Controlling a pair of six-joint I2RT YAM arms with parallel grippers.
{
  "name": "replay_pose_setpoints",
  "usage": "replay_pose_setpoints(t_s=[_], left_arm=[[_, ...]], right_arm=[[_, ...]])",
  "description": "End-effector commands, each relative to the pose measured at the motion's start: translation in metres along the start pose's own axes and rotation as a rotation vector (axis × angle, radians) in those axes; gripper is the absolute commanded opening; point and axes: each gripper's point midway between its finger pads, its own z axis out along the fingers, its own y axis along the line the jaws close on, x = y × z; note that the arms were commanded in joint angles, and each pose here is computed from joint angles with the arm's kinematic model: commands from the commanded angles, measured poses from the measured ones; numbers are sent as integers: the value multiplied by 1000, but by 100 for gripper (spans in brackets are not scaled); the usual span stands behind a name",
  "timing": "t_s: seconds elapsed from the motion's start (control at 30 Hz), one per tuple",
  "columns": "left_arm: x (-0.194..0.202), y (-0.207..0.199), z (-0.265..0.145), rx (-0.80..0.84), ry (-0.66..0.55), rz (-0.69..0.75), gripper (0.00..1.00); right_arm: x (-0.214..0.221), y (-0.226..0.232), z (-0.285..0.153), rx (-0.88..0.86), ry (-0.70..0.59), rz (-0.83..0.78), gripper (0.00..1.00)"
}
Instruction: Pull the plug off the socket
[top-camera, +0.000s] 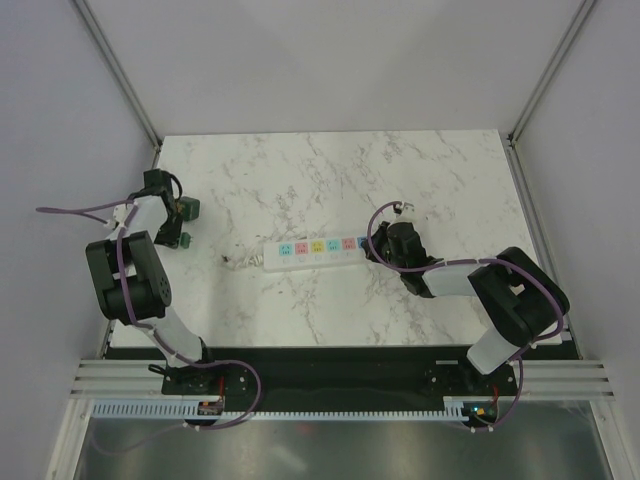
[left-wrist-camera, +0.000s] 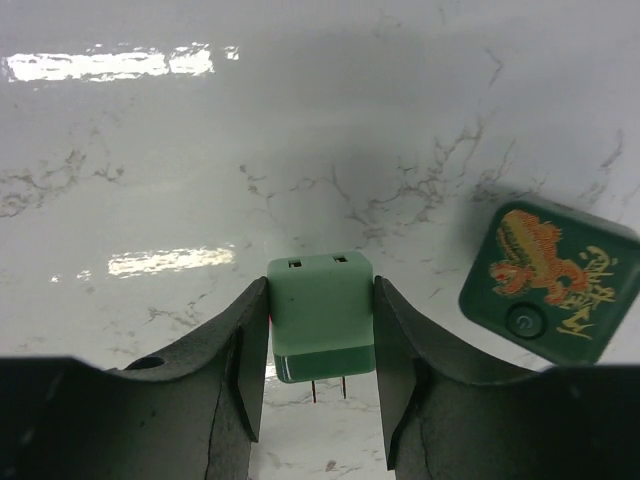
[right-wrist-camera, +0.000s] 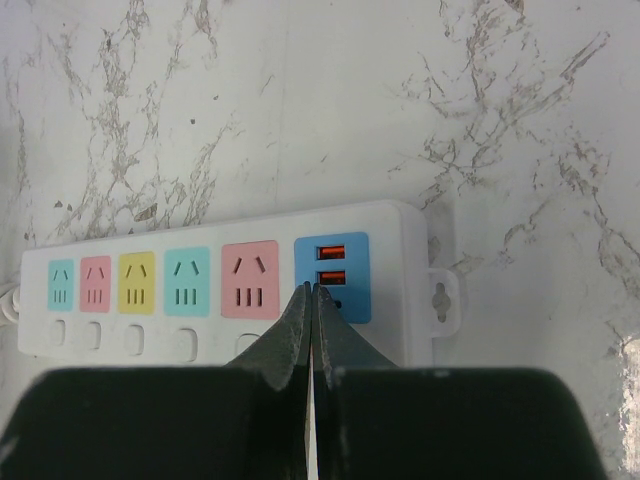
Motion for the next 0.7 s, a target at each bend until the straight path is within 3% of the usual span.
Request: replay_pose_setpoints(t_s=[0.0, 0.33, 0.67], left_arm=[[-31, -22, -4, 21, -115, -28, 2], [-32, -30, 10, 11, -133, 78, 3], [-22, -25, 23, 9, -122, 87, 28]], right_arm=[[43, -27, -7, 71, 146, -42, 0], [43, -24, -7, 55, 143, -40, 0], [42, -24, -7, 49, 139, -36, 0]])
